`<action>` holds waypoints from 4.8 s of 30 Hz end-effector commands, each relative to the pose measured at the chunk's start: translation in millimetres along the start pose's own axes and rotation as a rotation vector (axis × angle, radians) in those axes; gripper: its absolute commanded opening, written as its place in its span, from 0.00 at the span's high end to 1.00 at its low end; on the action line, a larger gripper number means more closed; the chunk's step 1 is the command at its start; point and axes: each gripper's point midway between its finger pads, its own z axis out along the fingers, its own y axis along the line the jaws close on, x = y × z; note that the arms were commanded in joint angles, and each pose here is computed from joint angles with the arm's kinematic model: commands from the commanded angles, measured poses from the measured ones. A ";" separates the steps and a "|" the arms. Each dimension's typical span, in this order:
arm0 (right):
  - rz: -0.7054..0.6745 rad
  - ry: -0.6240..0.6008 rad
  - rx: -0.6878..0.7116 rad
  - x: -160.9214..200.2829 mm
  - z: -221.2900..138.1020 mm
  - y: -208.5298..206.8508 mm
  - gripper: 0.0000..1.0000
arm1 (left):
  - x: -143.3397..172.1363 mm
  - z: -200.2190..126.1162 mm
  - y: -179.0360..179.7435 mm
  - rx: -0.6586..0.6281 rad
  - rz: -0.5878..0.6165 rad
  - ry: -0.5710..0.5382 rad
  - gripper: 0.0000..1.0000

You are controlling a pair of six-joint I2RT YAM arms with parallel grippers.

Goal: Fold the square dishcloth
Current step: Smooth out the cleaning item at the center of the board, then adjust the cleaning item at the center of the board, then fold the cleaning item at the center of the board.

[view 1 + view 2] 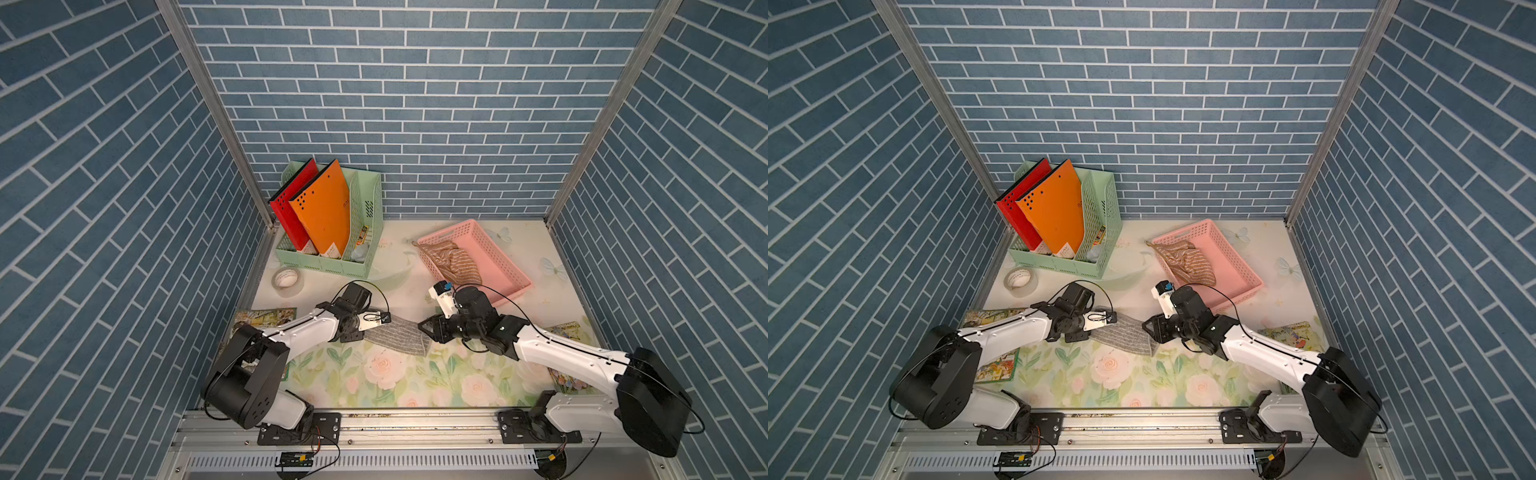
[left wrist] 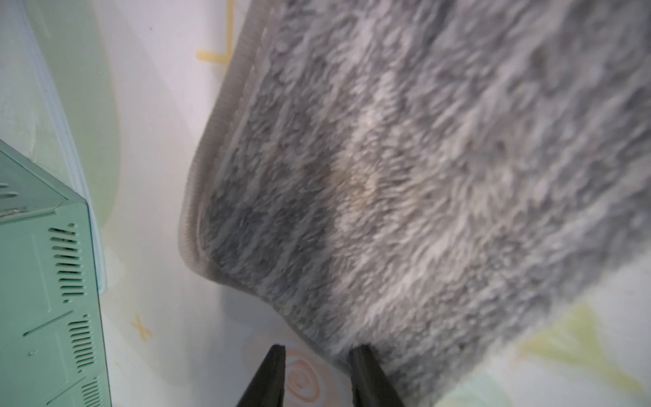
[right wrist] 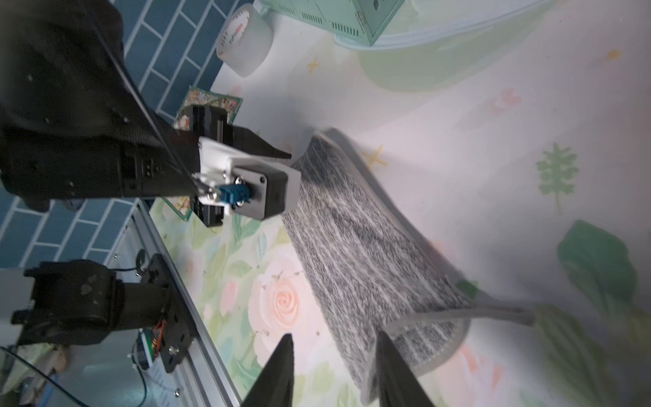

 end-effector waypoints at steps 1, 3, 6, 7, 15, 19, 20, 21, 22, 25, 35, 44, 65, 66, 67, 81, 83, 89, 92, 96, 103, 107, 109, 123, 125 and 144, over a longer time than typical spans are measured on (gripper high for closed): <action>0.073 0.053 -0.117 5.9 25.9 6.1 0.75 | 15.2 -1.7 -11.6 0.039 0.014 0.051 0.63; 0.095 0.077 -0.114 15.8 31.4 -0.1 0.81 | 15.2 -1.4 -11.5 0.039 0.015 0.051 0.63; 0.137 0.125 -0.085 40.7 30.9 -13.4 0.88 | 16.2 0.2 -13.1 0.041 0.015 0.051 0.63; 0.145 0.140 -0.076 48.5 30.5 -16.8 0.89 | 16.1 0.5 -12.6 0.040 0.015 0.052 0.63; 0.213 0.236 0.055 111.5 11.7 -49.1 0.95 | 10.7 -3.3 0.8 0.005 -0.002 0.041 0.63; 0.206 0.253 0.095 117.6 5.5 -51.9 0.98 | -3.4 -13.8 16.8 -0.018 -0.063 -0.013 0.63; 0.193 0.253 0.083 113.7 2.7 -46.2 0.98 | -11.1 -20.5 21.8 -0.011 -0.085 -0.047 0.63; 0.166 0.234 0.059 102.2 -1.8 -35.4 0.98 | -19.2 -29.1 26.0 -0.002 -0.105 -0.082 0.63; 0.136 0.206 0.037 86.1 -7.9 -23.9 0.98 | -27.5 -38.5 29.7 0.009 -0.119 -0.119 0.63; 0.085 0.104 -0.031 37.2 -21.5 5.5 0.93 | -48.5 -61.6 31.8 0.073 -0.159 -0.214 0.61; 0.197 0.157 -0.136 40.6 52.0 -3.2 0.99 | -52.5 -17.9 24.4 0.115 -0.346 -0.216 0.62; 0.351 0.248 -0.018 122.0 41.0 -46.7 1.00 | -35.6 21.7 49.2 -0.044 -0.344 -0.107 0.63; 0.209 0.209 -0.184 56.4 30.1 -1.2 0.91 | -73.4 -42.9 59.0 0.021 -0.324 -0.290 0.55; 0.216 0.223 -0.176 60.9 34.9 -6.8 0.92 | -69.6 -45.1 51.8 0.046 -0.321 -0.278 0.55; 0.218 0.232 -0.175 65.3 38.6 -10.4 0.93 | -62.5 -45.1 39.4 0.083 -0.312 -0.251 0.54; 0.252 0.349 -0.135 151.3 42.7 7.0 0.98 | -10.7 3.8 4.8 0.032 -0.297 -0.068 0.57; 0.251 0.345 -0.168 152.9 47.0 22.2 0.98 | -17.0 9.0 15.1 0.006 -0.301 -0.080 0.57; 0.155 0.317 -0.213 137.2 40.5 57.5 0.89 | -35.0 17.0 42.7 -0.050 -0.300 -0.105 0.58; 0.012 0.265 -0.142 114.2 21.8 56.8 0.74 | -37.7 7.8 57.0 -0.094 -0.295 -0.115 0.58; -0.229 0.214 -0.003 90.6 2.9 44.6 0.59 | -43.7 -17.7 59.1 -0.068 -0.282 -0.152 0.57; -0.709 0.182 0.101 91.9 -5.0 36.9 0.50 | -57.4 -38.1 15.1 0.212 -0.337 -0.207 0.55; -1.102 0.188 0.129 105.2 -8.7 52.0 0.47 | -60.4 -28.3 -2.4 0.252 -0.335 -0.197 0.56; -1.301 0.182 0.131 114.9 -14.4 55.3 0.43 | -63.9 -25.4 -7.3 0.261 -0.328 -0.198 0.56; -1.799 0.180 0.074 165.0 -2.2 57.0 0.17 | -71.5 -21.8 4.0 0.222 -0.302 -0.186 0.57; -1.823 0.196 0.072 169.7 2.5 52.7 0.19 | -72.2 -25.8 6.8 0.215 -0.298 -0.188 0.58; -1.755 0.278 0.056 173.2 25.5 25.0 0.57 | -70.7 -46.4 19.9 0.167 -0.279 -0.194 0.57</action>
